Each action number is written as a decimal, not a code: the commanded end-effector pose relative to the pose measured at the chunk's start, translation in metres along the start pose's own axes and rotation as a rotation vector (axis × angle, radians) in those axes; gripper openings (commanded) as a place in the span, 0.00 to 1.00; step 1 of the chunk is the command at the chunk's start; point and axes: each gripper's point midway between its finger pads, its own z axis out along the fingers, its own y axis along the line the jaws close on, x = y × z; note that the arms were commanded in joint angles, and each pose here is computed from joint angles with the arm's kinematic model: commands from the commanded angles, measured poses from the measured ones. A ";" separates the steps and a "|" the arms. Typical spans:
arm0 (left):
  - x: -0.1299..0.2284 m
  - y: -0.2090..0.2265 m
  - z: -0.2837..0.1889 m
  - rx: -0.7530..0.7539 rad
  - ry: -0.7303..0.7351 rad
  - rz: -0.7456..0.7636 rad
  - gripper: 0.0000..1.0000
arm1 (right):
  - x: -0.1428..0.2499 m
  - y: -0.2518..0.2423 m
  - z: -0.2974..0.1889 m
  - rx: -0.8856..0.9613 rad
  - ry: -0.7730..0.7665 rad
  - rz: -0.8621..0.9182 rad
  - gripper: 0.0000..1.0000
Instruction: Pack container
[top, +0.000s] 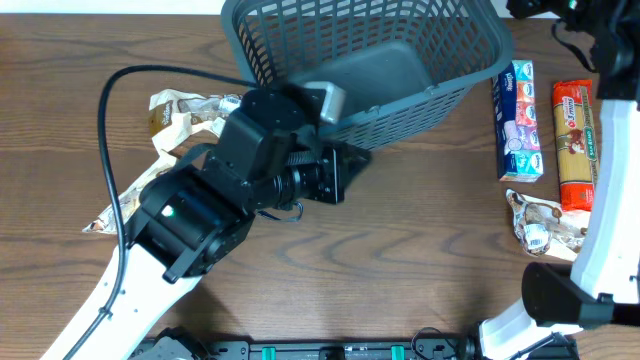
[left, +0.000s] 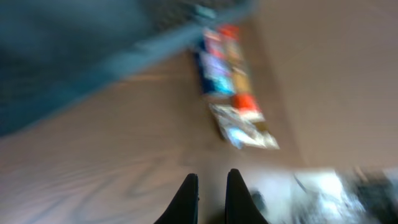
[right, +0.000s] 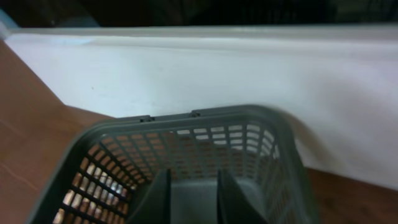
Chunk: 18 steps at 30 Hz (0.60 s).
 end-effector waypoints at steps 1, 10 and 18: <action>-0.023 0.039 0.006 -0.211 -0.138 -0.144 0.06 | 0.004 -0.009 0.008 0.004 0.012 0.121 0.06; 0.001 0.059 0.068 -0.312 -0.009 -0.145 0.06 | 0.041 -0.035 0.041 0.061 0.131 0.231 0.01; 0.013 0.078 0.083 -0.440 -0.001 -0.108 0.06 | 0.074 -0.022 0.066 -0.088 0.244 0.176 0.02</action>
